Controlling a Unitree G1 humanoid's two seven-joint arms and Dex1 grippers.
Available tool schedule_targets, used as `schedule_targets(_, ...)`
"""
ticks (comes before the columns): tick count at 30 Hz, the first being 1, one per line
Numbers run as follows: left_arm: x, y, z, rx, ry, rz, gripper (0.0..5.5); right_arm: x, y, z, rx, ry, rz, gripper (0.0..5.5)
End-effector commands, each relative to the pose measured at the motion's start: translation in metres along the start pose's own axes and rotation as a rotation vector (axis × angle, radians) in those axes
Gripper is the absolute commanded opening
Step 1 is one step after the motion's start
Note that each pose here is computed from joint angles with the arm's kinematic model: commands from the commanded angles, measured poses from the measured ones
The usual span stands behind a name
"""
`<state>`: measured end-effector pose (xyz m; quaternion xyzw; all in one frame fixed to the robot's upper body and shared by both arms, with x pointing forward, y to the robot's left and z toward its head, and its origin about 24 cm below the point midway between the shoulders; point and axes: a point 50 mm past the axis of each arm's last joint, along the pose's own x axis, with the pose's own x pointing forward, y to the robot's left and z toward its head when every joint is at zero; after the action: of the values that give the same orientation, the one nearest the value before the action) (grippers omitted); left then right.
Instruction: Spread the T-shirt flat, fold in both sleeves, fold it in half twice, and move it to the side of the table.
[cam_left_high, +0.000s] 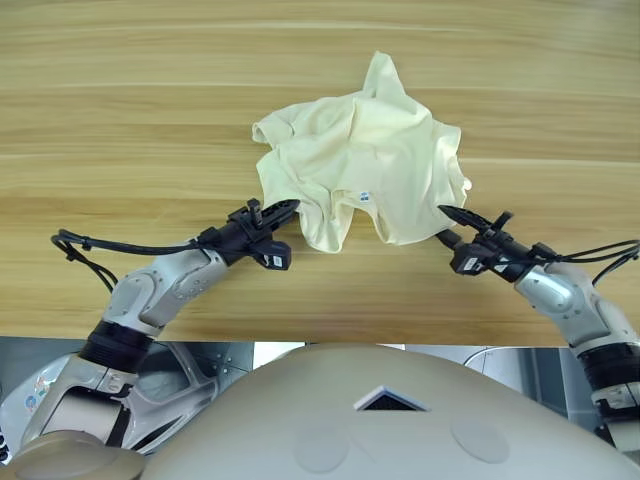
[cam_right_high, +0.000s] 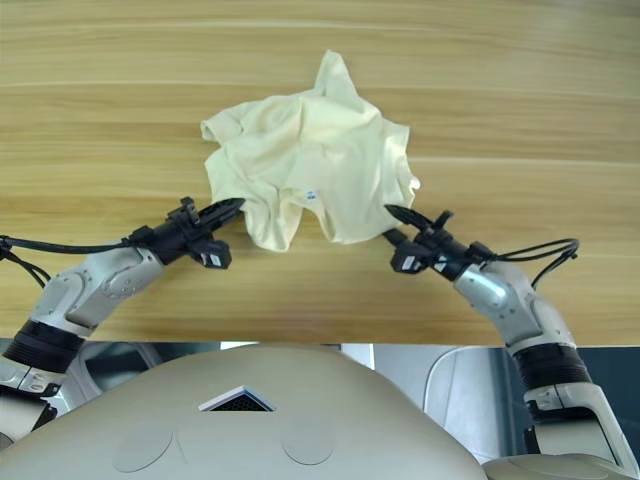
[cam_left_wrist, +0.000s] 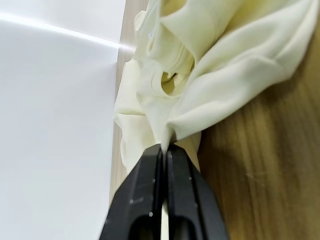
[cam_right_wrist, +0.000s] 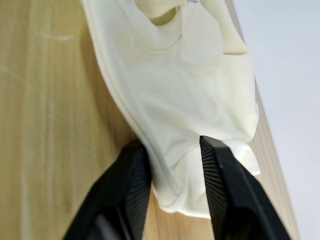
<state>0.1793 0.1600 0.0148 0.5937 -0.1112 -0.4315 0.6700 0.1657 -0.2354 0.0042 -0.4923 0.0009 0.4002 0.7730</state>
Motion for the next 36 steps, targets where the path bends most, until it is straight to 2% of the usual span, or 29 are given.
schedule_targets(1, -0.023, -0.053, -0.005, -0.079, 0.110, -0.247, 0.00, -0.011, 0.019, -0.022, 0.012, 0.144, 0.121, 0.97)
schedule_targets(8, -0.024, -0.052, -0.005, -0.102, 0.120, -0.234, 0.00, -0.011, 0.018, -0.028, 0.022, 0.164, 0.113, 0.03)
schedule_targets(15, -0.031, -0.045, -0.016, -0.152, 0.191, -0.127, 0.00, -0.011, 0.007, -0.028, -0.002, 0.152, 0.055, 0.03)
schedule_targets(18, -0.025, -0.040, -0.011, -0.207, 0.132, -0.055, 0.00, -0.007, 0.000, -0.026, -0.003, 0.125, 0.011, 0.03)
schedule_targets(25, -0.008, 0.004, -0.031, -0.338, -0.017, 0.248, 0.00, -0.004, -0.023, -0.023, 0.025, 0.036, -0.111, 0.03)
schedule_targets(30, -0.028, -0.007, -0.035, -0.499, 0.005, 0.361, 0.00, -0.030, -0.020, -0.016, 0.130, -0.014, -0.182, 0.03)
schedule_targets(34, -0.054, -0.014, -0.013, -0.624, -0.064, 0.365, 0.00, -0.062, -0.022, 0.002, 0.257, -0.107, -0.242, 0.03)
schedule_targets(36, -0.076, -0.012, 0.004, -0.740, -0.160, 0.347, 0.00, -0.080, -0.029, 0.010, 0.342, -0.158, -0.298, 0.03)
